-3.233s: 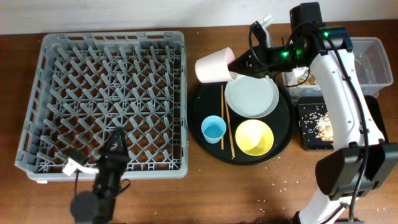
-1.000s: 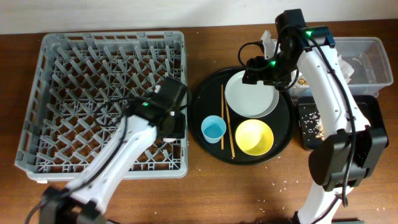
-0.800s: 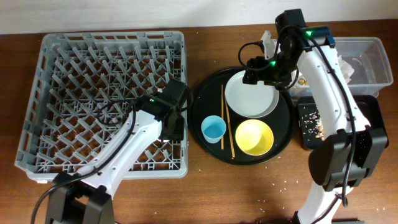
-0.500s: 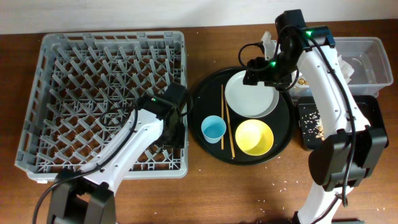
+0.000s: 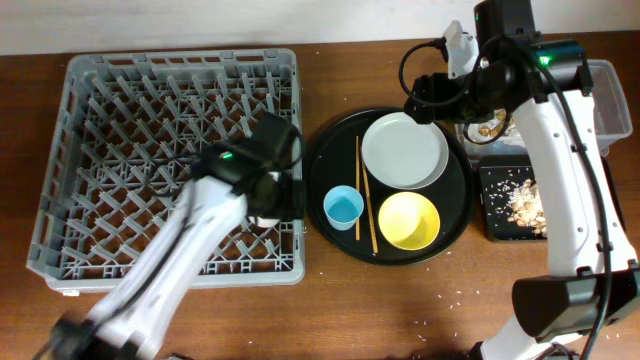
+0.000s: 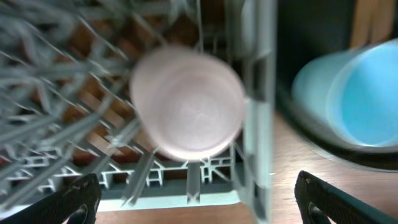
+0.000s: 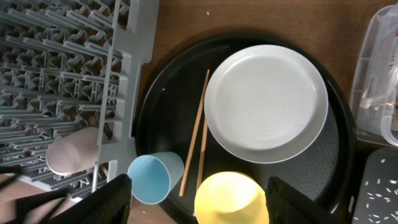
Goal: Sort waste into correct bins and load items into the dishwasher rack
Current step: 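Place the pink cup upside down in the dish rack with left gripper, then retract the left arm and move the right gripper toward the bin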
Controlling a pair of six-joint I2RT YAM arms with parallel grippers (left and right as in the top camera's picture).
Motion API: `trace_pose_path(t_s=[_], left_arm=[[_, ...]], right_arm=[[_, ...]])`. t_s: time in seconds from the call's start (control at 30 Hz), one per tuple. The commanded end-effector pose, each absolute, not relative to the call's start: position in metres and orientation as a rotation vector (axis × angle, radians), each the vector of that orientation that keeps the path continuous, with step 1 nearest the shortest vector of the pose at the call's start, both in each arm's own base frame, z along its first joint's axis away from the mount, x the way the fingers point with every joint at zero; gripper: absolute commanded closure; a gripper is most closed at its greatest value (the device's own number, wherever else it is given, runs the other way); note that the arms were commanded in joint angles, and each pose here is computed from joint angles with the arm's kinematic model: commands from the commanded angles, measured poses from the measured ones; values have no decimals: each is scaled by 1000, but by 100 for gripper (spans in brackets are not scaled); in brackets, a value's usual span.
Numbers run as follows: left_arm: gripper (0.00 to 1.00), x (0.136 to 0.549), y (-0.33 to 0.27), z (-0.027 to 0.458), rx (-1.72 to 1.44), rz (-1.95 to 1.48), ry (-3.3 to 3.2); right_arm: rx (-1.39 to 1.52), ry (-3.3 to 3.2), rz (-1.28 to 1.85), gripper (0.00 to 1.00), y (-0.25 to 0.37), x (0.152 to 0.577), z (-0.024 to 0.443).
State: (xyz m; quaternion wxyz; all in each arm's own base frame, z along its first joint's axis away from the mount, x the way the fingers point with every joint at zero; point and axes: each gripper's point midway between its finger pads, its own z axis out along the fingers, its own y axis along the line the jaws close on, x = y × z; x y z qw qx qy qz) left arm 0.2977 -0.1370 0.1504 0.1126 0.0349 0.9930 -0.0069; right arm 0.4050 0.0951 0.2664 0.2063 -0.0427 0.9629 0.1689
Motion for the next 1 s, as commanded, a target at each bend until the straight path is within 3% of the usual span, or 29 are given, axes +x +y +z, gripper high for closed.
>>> trace_pose_path(t_s=[0.0, 0.17, 0.37, 0.47, 0.97], left_arm=[[1, 298, -94, 256, -50, -83, 2583], [1, 256, -66, 323, -114, -181, 2349], [1, 230, -57, 342, -119, -215, 2272], [1, 227, -56, 338, -117, -205, 2293], [1, 186, -40, 299, -102, -98, 2525]], right_arm=[[-117, 2674, 433, 30, 92, 408, 268], [-58, 2587, 477, 30, 95, 407, 308], [-2, 2408, 666, 29, 112, 393, 382], [21, 2480, 649, 29, 108, 379, 373], [55, 2422, 573, 27, 92, 395, 379]])
